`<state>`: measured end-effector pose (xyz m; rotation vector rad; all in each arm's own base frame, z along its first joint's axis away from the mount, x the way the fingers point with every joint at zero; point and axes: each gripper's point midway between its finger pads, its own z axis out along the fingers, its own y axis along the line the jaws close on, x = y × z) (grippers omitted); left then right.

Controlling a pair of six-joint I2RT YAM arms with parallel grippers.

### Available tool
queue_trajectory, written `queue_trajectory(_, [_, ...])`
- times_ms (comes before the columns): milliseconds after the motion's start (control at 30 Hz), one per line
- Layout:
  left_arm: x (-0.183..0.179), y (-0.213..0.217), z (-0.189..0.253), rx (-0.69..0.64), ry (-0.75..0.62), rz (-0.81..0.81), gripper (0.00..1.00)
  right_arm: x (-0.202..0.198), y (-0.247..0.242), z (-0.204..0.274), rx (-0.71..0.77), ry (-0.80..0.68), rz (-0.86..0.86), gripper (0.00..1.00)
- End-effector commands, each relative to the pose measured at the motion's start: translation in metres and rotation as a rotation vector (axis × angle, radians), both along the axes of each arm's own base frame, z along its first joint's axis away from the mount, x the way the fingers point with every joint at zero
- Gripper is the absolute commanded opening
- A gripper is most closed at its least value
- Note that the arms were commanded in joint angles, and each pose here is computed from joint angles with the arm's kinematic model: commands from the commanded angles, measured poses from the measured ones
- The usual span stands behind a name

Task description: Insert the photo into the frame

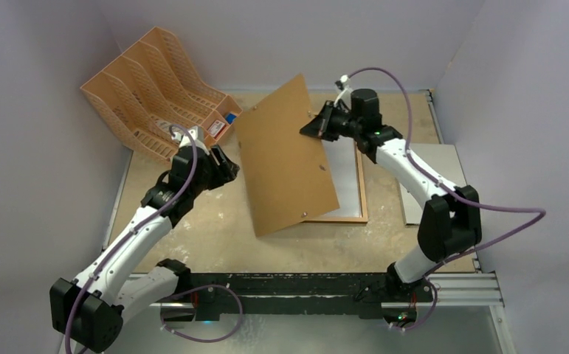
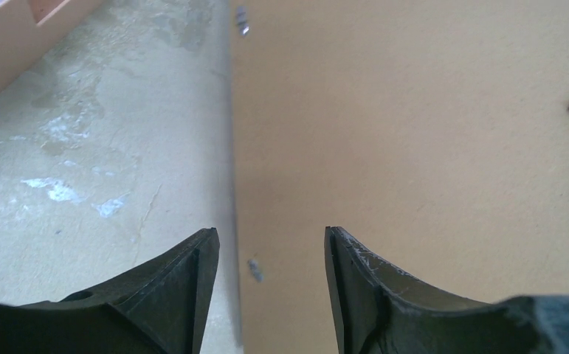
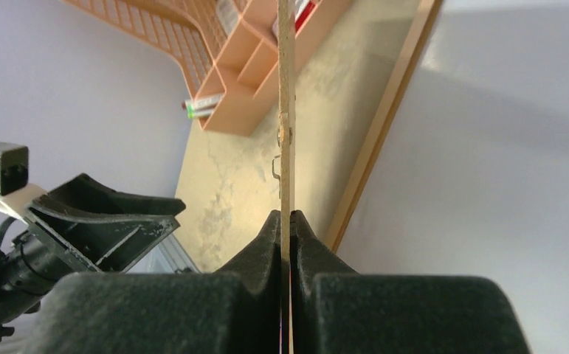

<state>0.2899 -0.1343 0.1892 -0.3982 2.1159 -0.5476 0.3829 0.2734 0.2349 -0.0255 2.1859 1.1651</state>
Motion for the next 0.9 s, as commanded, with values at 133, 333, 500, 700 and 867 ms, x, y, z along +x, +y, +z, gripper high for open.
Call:
queue_trajectory(133, [0.019, -0.007, 0.015, 0.045, -0.051, -0.044, 0.6, 0.02, -0.082, 0.051, 0.204, -0.127, -0.112, 0.0])
queue_trajectory(333, [0.03, -0.02, -0.018, 0.052, 0.017, -0.085, 0.61, 0.037, -0.131, 0.04, 0.256, -0.107, -0.176, 0.0])
queue_trajectory(500, [0.047, -0.034, -0.041, 0.058, 0.078, -0.115, 0.6, 0.046, -0.155, 0.021, 0.271, -0.052, -0.17, 0.0])
queue_trajectory(700, [0.073, -0.051, -0.072, 0.081, 0.16, -0.147, 0.59, 0.044, -0.157, -0.005, 0.293, 0.032, -0.122, 0.0])
queue_trajectory(867, [0.083, -0.072, -0.091, 0.034, 0.18, -0.223, 0.53, 0.045, -0.158, -0.02, 0.318, 0.089, -0.139, 0.0])
